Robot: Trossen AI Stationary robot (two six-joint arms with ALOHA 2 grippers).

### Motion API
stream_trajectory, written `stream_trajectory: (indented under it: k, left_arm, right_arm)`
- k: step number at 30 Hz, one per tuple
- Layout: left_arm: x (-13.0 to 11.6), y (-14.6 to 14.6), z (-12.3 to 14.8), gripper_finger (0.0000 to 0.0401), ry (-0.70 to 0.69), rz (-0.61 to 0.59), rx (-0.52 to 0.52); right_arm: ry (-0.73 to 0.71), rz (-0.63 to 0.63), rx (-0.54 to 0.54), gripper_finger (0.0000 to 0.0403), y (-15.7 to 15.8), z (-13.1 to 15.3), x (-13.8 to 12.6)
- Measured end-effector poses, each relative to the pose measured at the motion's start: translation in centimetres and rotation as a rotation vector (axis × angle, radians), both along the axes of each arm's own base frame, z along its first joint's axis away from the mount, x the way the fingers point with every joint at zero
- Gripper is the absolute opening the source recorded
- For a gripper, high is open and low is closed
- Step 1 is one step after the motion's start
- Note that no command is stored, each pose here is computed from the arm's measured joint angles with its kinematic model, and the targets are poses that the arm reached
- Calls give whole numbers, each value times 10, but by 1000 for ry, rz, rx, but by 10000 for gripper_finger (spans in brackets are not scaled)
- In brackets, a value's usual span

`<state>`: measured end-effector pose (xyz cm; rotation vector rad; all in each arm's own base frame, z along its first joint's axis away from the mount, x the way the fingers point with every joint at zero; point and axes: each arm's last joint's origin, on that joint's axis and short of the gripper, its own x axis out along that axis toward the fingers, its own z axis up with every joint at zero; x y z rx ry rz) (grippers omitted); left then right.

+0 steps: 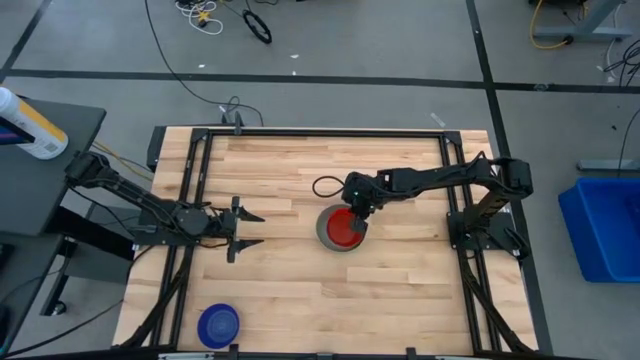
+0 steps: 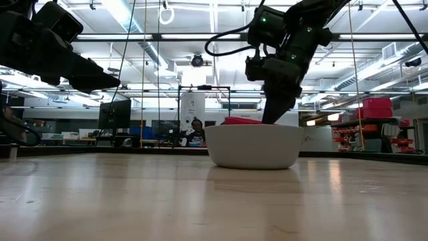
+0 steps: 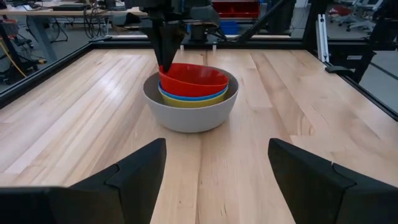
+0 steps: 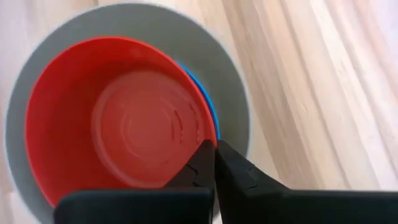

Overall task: Nest bowls inside each other
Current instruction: Stack the red bowl on top of the light blue bowl, then stack the blue bowl on top of the red bowl

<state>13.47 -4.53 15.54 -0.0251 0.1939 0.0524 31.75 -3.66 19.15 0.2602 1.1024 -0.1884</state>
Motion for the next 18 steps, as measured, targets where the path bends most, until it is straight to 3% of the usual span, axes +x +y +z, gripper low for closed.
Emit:
stream_trajectory:
  k: [6,18]
  left_arm:
    - [0,0,0,293,0,0,-2]
    - [0,0,0,293,0,1,-2]
  right_arm:
    - [-28,-18,-6,41,0,1,2]
    - [-48,-14,-67,193,6,3,5]
